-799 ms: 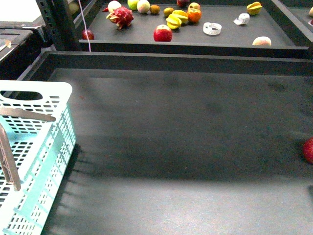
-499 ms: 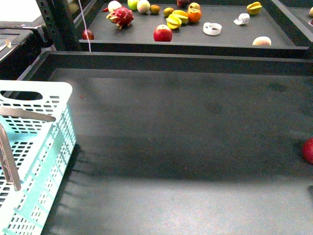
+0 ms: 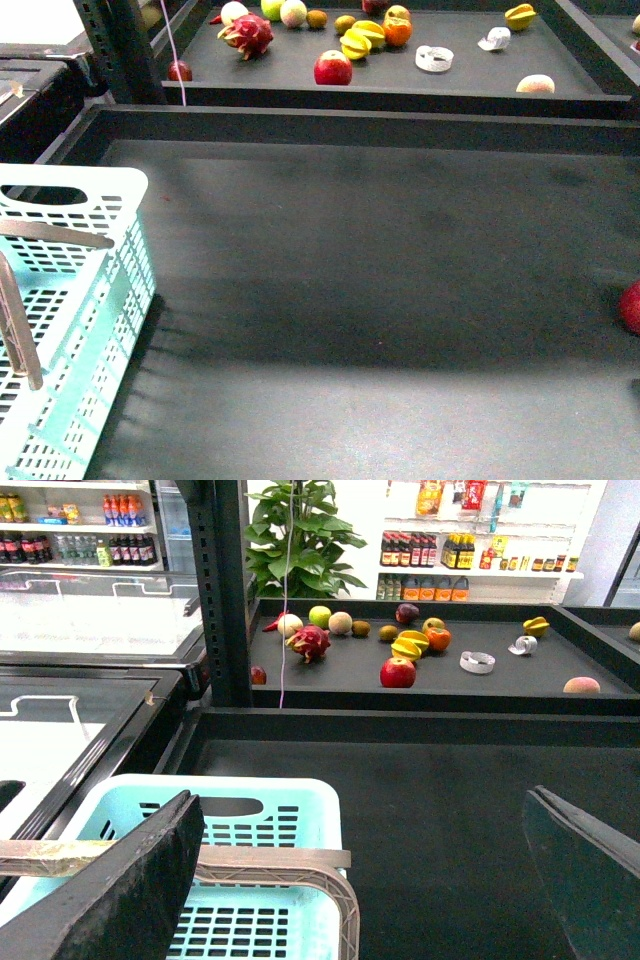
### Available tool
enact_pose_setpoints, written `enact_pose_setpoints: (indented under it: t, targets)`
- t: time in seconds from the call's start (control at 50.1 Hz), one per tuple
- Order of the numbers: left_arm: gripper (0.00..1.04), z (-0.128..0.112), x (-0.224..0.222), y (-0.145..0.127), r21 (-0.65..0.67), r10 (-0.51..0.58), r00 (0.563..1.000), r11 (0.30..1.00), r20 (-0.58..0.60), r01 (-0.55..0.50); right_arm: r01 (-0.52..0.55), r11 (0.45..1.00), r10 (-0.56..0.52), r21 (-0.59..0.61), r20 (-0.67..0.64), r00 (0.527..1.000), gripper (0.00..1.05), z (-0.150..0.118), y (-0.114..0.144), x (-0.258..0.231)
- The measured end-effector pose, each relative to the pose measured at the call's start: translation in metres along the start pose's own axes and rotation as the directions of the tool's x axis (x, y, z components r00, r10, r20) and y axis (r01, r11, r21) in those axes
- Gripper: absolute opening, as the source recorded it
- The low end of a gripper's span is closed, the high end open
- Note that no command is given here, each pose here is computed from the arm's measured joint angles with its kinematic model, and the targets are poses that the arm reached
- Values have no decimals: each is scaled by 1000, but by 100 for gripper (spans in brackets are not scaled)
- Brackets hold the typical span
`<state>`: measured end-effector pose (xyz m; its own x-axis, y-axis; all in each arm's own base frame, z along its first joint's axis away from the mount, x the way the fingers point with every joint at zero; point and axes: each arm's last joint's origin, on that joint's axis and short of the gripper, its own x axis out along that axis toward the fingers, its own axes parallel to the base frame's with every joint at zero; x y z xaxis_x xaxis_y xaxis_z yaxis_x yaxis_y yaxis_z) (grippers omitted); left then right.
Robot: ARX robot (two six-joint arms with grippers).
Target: Pick mango with right arm and hold basket with left
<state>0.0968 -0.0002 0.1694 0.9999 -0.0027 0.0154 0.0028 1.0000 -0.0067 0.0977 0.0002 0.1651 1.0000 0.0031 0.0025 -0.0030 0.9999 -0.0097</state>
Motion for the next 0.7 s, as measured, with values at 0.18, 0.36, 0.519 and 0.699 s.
enact_pose_setpoints:
  t: [0.18,0.36,0.519,0.699]
  targets:
    - [99,6,6,2,-107,-8,999,994,53,14,0,1000,0,0,0,1000,96,0,0,0]
    - [99,-2,28,6,-233,32,998,971,-51,-43,0,1000,0,0,0,1000,96,0,0,0]
    - [99,-9,61,8,-351,41,986,931,-165,-97,0,1000,0,0,0,1000,96,0,0,0]
    - [99,-42,90,18,-457,64,926,856,-372,-243,0,1000,0,0,0,1000,96,0,0,0]
